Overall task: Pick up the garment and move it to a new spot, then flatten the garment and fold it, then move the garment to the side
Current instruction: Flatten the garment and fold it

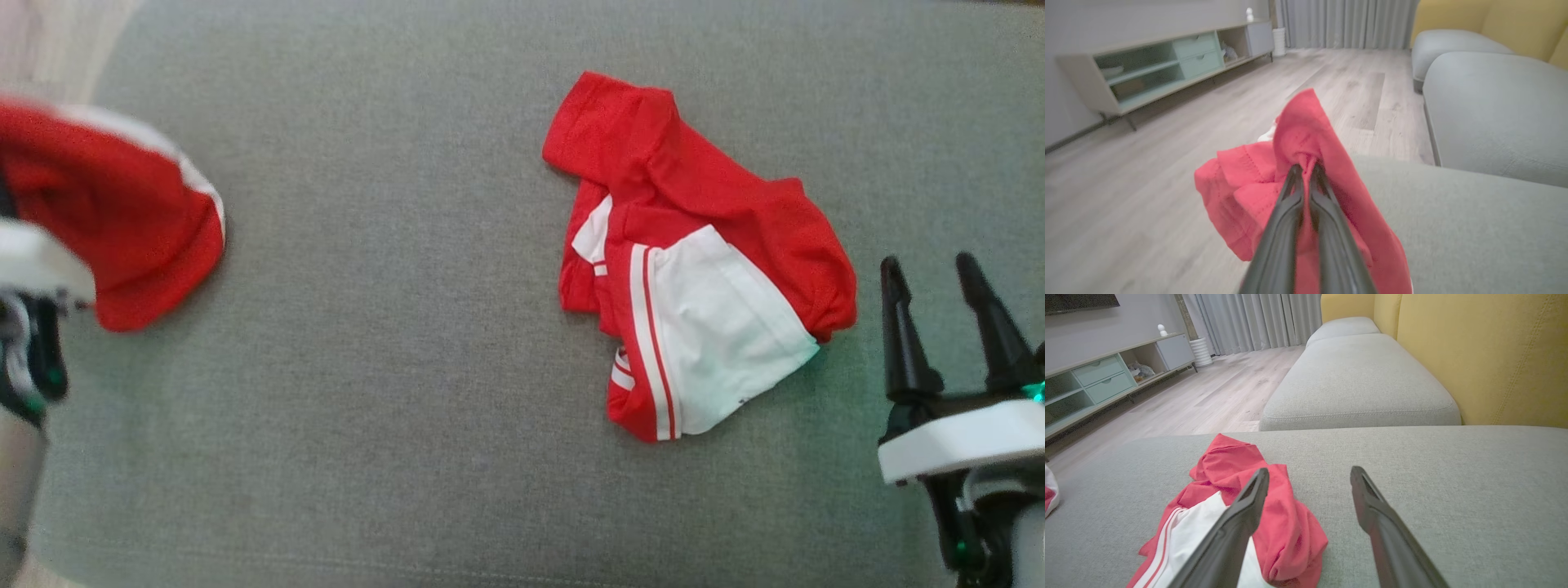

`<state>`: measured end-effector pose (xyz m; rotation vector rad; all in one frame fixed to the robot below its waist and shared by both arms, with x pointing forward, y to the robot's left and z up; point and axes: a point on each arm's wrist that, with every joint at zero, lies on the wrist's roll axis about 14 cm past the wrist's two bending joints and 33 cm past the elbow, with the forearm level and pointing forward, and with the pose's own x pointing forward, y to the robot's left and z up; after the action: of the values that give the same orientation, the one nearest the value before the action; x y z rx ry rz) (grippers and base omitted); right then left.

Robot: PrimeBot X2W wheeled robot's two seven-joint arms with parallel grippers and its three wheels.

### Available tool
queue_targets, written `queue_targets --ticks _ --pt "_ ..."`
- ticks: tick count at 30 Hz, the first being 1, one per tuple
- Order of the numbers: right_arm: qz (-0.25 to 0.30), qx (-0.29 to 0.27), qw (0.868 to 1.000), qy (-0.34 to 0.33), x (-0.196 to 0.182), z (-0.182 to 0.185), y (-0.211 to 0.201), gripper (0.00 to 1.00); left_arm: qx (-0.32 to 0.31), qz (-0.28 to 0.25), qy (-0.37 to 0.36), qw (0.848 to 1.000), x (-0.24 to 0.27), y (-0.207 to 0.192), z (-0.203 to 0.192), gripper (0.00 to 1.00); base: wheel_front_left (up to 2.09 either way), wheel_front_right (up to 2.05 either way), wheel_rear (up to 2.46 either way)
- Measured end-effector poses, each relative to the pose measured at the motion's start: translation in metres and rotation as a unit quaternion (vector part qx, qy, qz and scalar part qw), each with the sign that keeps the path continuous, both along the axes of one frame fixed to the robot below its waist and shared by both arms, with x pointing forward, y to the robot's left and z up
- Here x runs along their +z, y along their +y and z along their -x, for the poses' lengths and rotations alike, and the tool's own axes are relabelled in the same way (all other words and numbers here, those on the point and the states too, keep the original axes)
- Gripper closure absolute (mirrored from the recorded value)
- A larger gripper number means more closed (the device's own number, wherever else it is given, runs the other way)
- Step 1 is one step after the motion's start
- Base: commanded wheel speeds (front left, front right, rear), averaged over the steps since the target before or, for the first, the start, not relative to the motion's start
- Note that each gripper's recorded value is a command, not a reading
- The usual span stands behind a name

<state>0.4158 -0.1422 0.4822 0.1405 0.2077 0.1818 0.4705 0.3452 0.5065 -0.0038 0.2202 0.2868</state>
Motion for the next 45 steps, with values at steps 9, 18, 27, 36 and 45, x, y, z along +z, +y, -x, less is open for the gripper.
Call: queue_targets --ticks 9,18,27,36,45 --pt "0.009 -0.015 1.0 0.008 -0.007 -0.008 -0.011 0.0 0.03 0.113 0.049 0.992 -0.095 -0.024 0.02 0.0 0.0 0.0 0.0" --pt "0.009 -0.018 1.0 -0.013 0.012 0.0 -0.013 0.0 0.007 0.085 -0.02 0.996 -0.064 -0.038 0.025 0.0 0.0 0.0 0.0" --pt "0.003 -0.015 0.999 -0.037 0.032 0.014 -0.01 0.0 -0.078 0.004 -0.128 0.989 0.018 -0.092 0.034 0.0 0.0 0.0 0.0" --pt "-0.001 -0.024 0.999 -0.039 0.035 0.036 -0.016 0.0 -0.167 0.002 -0.099 0.981 0.013 -0.171 0.068 0.0 0.0 0.0 0.0" --pt "-0.003 -0.025 0.999 -0.031 0.033 0.06 -0.017 0.0 -0.159 0.03 -0.083 0.983 -0.011 -0.182 0.1 0.0 0.0 0.0 0.0"
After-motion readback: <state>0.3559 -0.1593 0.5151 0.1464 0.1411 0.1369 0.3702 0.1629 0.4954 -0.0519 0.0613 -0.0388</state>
